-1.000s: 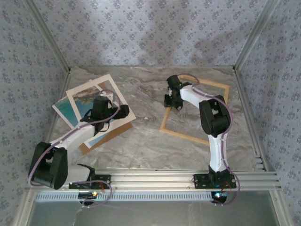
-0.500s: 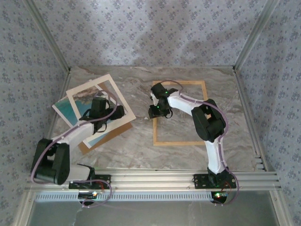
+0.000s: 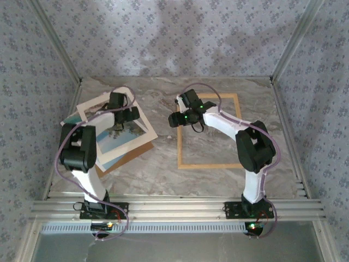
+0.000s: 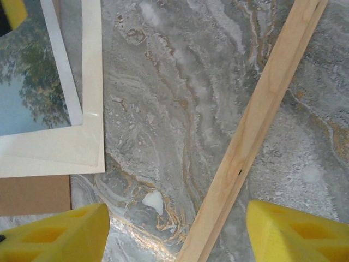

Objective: Put the photo into the frame

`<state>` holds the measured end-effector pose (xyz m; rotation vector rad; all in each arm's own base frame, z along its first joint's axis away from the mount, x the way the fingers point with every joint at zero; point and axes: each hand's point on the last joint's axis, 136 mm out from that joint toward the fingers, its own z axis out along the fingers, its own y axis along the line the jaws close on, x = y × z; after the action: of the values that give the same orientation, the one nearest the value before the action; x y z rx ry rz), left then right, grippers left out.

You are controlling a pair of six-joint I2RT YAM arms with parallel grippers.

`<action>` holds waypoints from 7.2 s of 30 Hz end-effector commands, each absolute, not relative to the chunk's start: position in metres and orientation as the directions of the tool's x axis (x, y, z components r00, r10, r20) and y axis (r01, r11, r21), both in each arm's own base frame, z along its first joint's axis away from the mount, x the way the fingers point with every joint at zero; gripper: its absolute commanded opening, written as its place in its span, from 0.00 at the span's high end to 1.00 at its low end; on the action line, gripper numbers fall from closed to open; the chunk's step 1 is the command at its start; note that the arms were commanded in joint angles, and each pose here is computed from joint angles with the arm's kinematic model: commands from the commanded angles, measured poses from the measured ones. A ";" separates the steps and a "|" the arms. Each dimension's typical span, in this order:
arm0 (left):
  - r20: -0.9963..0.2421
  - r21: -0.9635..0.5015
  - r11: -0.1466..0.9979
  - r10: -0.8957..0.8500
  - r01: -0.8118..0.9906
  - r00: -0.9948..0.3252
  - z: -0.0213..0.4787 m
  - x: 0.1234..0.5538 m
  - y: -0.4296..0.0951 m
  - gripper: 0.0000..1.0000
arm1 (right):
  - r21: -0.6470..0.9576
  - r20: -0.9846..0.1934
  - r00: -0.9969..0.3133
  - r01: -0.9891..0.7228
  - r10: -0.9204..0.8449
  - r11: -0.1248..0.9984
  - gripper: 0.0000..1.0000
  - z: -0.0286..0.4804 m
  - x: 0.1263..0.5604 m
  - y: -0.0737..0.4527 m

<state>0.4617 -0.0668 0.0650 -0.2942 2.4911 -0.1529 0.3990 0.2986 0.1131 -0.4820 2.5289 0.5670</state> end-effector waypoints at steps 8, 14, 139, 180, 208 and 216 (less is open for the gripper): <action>-0.436 -0.215 0.976 -0.123 -0.029 -0.892 0.036 0.429 -0.114 0.02 | 0.299 -0.551 -0.819 -0.372 -0.159 0.879 0.30 0.110 0.414 0.270; -0.416 -0.238 0.969 -0.034 0.072 -0.909 0.033 0.372 -0.144 0.04 | 0.315 -0.538 -0.834 -0.332 -0.121 0.889 0.30 0.106 0.415 0.255; -0.269 -0.456 0.763 -0.610 -0.459 -0.746 0.004 0.362 0.002 0.01 | 0.758 -0.285 -0.948 -0.314 -0.143 0.572 0.74 0.081 0.415 0.428; -0.562 -0.639 0.768 -0.427 0.044 -0.709 0.150 0.371 -0.137 0.01 | 0.447 -0.244 -0.970 -0.105 0.008 0.888 1.00 0.106 0.384 0.114; -0.535 -0.544 0.835 -0.274 0.077 -0.799 0.109 0.371 -0.172 0.01 | 0.383 -0.217 -0.971 0.008 0.098 0.924 1.00 0.082 0.399 0.070; -0.527 -0.544 0.835 -0.270 0.077 -0.806 0.104 0.370 -0.174 0.01 | 0.374 -0.213 -0.973 0.000 0.087 0.927 1.00 0.083 0.398 0.066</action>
<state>0.3645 -0.1702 0.0987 -0.1742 2.4136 -0.7510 0.3991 0.0722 0.0789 0.0863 2.8469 0.5812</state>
